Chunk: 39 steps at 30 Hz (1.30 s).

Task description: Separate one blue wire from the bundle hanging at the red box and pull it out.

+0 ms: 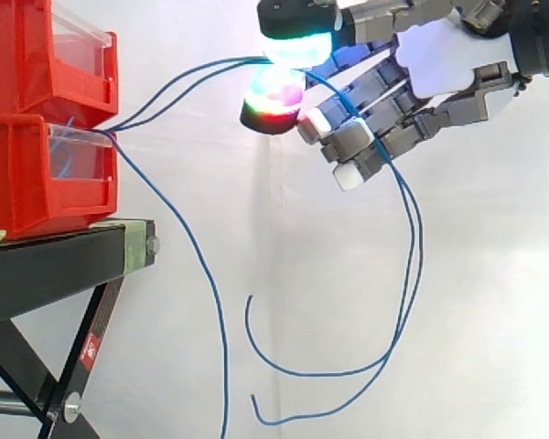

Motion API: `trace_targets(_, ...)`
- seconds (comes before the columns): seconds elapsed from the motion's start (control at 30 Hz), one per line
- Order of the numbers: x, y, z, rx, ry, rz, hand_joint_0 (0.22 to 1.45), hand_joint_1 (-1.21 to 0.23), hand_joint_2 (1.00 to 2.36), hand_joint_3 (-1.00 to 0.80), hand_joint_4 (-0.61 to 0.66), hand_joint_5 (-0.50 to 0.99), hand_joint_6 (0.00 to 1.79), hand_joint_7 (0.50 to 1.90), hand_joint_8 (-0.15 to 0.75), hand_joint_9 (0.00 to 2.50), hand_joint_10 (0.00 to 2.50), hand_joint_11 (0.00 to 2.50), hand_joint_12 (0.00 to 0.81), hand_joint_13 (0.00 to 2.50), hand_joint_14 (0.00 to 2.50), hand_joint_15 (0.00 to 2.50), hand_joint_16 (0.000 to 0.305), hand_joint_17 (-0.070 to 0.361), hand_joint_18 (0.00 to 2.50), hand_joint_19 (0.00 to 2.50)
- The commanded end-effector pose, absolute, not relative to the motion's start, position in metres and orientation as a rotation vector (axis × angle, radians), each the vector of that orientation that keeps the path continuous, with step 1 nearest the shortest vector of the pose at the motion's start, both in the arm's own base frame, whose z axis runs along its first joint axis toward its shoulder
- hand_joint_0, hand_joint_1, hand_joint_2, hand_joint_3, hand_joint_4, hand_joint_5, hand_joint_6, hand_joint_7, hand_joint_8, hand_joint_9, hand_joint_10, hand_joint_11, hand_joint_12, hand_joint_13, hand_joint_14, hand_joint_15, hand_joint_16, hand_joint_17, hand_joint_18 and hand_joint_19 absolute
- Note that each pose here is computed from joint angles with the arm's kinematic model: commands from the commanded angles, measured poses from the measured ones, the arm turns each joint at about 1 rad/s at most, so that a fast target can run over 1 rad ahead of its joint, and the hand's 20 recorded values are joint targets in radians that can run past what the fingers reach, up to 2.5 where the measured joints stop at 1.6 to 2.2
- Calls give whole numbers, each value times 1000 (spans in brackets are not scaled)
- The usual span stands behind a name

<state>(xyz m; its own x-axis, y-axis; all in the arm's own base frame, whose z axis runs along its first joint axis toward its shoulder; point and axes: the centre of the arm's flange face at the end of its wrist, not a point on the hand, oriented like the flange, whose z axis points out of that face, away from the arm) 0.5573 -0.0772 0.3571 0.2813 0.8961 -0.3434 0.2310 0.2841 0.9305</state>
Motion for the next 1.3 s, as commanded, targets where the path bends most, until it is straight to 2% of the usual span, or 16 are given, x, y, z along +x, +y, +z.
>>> trace_targets(0.0, 557, -78, 357, 1229, 1232, 643, 662, -941, 1016, -265, 73, -238, 948, 920, 318, 700, 11, 1399, 414, 725, 342, 1553, 51, 114, 687, 673)
trace_targets(0.37, 558, -77, 356, 1229, 1234, 643, 643, -944, 1010, -379, 79, -240, 944, 899, 313, 684, 10, 1406, 413, 723, 298, 1546, 51, 115, 680, 674)
trace_targets(0.73, 557, -77, 357, 1228, 1231, 645, 545, -705, 1003, -455, 113, -232, 935, 897, 328, 724, 9, 1387, 435, 751, 356, 1462, 53, 118, 680, 705)
trace_targets(1.07, 557, -78, 357, 1231, 1225, 640, 534, -613, 1004, -453, 122, -229, 934, 889, 330, 741, 9, 1375, 434, 750, 386, 1427, 53, 119, 681, 713)
trace_targets(1.27, 558, -77, 358, 1230, 1224, 641, 610, -612, 1011, -362, 111, -221, 938, 892, 318, 743, 11, 1343, 413, 758, 324, 1451, 50, 112, 675, 726)
